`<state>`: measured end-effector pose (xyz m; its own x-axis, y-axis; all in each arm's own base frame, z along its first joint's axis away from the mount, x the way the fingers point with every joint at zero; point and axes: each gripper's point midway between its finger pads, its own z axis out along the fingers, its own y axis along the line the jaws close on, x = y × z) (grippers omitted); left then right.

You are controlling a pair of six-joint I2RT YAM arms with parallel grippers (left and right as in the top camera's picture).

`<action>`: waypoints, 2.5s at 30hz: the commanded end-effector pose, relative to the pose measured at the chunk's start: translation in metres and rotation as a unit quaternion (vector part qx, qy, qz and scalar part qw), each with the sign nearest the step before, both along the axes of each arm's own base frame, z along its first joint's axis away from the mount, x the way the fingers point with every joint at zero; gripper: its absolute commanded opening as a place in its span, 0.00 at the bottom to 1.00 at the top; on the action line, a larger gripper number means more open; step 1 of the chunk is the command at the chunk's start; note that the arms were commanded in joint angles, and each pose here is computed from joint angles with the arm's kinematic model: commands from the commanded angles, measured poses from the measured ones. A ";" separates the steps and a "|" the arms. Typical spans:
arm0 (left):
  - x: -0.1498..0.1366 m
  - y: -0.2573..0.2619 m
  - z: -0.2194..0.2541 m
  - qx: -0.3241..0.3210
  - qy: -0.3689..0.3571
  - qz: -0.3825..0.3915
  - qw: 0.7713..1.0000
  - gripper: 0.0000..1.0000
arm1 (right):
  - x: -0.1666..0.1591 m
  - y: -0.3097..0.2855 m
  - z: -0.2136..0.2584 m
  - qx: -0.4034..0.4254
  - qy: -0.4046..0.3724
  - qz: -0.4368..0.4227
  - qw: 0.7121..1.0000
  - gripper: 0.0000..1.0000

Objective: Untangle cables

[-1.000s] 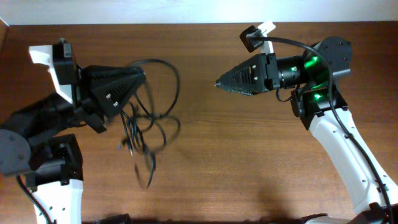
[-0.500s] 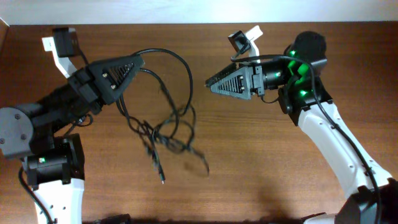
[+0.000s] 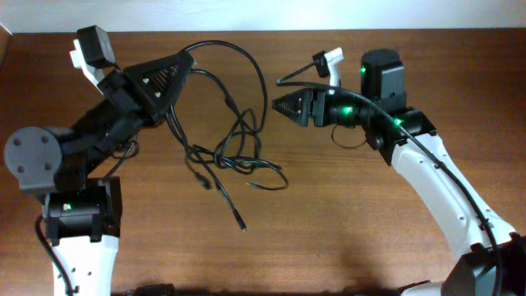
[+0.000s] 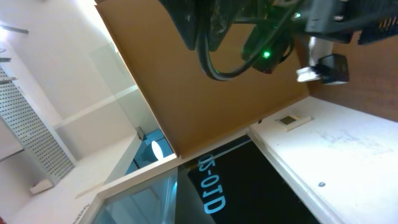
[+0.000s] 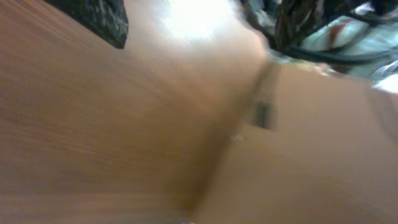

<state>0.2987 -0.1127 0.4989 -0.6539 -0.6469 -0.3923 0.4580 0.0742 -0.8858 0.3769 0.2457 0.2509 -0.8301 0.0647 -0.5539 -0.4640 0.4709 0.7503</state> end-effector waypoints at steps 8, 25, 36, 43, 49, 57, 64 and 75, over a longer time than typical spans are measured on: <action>0.031 -0.001 -0.022 0.012 0.026 -0.011 1.000 0.04 | -0.036 -0.037 0.004 -0.106 0.101 -0.227 0.963 0.80; 0.038 -0.007 -0.013 0.000 -0.001 0.014 1.000 0.04 | -0.144 0.059 0.059 -0.034 0.096 -0.122 0.987 0.68; 0.033 -0.004 -0.003 -0.092 0.086 -0.011 0.992 0.00 | -0.160 0.101 0.063 -0.102 -0.188 0.088 0.973 0.77; 0.028 -0.004 0.009 -0.107 0.090 -0.019 0.990 0.00 | -0.169 0.102 0.048 -0.149 -0.277 0.168 0.934 0.78; 0.037 0.009 0.005 -0.106 0.100 0.013 0.989 0.00 | -0.173 0.097 0.050 -0.160 -0.318 0.194 0.914 0.79; 0.025 0.014 0.019 -0.085 0.077 0.001 0.993 0.00 | -0.158 0.070 0.045 -0.194 -0.316 0.178 0.911 0.79; -0.010 0.009 0.042 -0.083 0.045 -0.011 0.995 0.00 | -0.154 0.073 0.051 -0.193 -0.350 0.180 0.899 0.79; -0.050 -0.010 0.055 -0.071 0.021 -0.054 0.996 0.00 | -0.139 0.080 0.079 -0.171 -0.411 0.145 0.883 0.67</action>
